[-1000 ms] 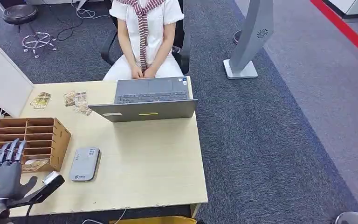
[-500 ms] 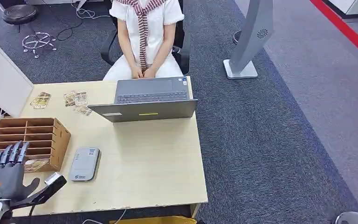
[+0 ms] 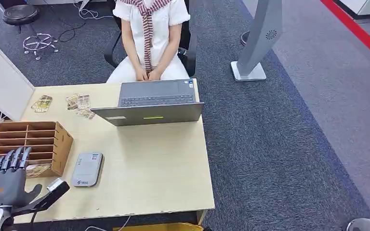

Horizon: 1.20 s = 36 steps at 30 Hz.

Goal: Pass the card to the sensor for recognition and then transmit it.

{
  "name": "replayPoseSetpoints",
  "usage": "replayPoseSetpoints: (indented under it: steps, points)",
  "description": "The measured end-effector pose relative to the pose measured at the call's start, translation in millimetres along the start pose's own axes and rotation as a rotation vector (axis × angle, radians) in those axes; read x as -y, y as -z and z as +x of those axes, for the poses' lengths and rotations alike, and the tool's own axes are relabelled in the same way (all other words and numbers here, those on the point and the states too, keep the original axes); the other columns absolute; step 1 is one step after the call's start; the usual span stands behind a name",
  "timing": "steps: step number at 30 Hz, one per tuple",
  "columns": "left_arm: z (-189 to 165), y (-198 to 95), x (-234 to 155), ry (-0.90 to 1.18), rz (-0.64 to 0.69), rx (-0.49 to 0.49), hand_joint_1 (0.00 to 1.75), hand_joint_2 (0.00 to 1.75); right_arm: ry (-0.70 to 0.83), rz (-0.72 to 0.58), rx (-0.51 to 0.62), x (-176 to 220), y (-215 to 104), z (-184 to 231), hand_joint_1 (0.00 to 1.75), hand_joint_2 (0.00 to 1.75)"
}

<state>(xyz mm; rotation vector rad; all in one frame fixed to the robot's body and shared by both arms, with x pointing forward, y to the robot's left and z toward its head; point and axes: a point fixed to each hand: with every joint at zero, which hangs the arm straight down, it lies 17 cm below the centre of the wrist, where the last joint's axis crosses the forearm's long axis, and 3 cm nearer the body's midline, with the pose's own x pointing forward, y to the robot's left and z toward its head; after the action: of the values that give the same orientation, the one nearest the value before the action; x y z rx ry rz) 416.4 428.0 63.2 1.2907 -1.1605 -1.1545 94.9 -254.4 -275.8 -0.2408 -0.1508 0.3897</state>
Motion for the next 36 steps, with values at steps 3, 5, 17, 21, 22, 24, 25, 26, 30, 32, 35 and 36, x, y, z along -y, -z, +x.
replayPoseSetpoints:
  steps: [3,5,17,21,22,24,25,26,30,32,35,36]
  points:
    - [-0.9,-0.3,1.5,0.0,-0.005,-0.004,0.0,1.75,0.0,0.0,0.0,0.0,0.0,0.2,0.0,1.75]
    - [-2.4,-1.0,4.0,0.004,-0.011,-0.009,0.0,1.75,-0.001,0.0,0.0,0.0,0.0,0.2,0.0,1.75]
    - [-8.0,3.9,6.7,0.014,-0.014,-0.026,0.0,1.75,-0.004,-0.003,0.001,0.6,0.1,0.4,0.0,1.75]
    - [-7.2,8.0,6.7,0.01,-0.011,-0.031,0.0,1.75,-0.014,-0.005,0.004,1.0,0.1,0.8,0.0,1.75]
    - [-7.0,8.4,7.1,0.009,-0.012,-0.031,0.0,1.75,-0.016,-0.005,0.004,1.0,0.1,0.8,0.0,1.75]
    - [-6.5,9.2,7.7,0.009,-0.011,-0.033,0.0,1.75,-0.019,-0.006,0.005,1.2,0.1,1.0,0.0,1.75]
    - [-6.1,9.6,8.1,0.009,-0.011,-0.033,0.0,1.75,-0.019,-0.006,0.005,1.2,0.1,1.0,0.0,1.75]
    - [-6.3,9.6,8.5,0.009,-0.011,-0.034,0.0,1.75,-0.019,-0.006,0.004,1.3,0.1,1.1,0.0,1.75]
    - [-7.3,9.7,10.4,0.011,-0.013,-0.037,0.77,1.75,-0.019,-0.006,0.002,1.4,0.1,0.8,0.0,1.75]
    - [-7.0,9.5,10.8,0.006,-0.01,-0.037,0.77,1.75,-0.02,-0.006,0.002,1.4,0.1,0.8,0.0,1.75]
    - [-6.5,9.0,12.5,0.001,-0.011,-0.038,1.75,1.75,-0.019,-0.006,0.002,1.4,0.1,0.8,0.0,1.75]
    - [-6.8,8.8,12.9,0.0,-0.011,-0.039,1.75,1.75,-0.02,-0.006,0.002,1.4,0.1,0.9,0.0,1.75]
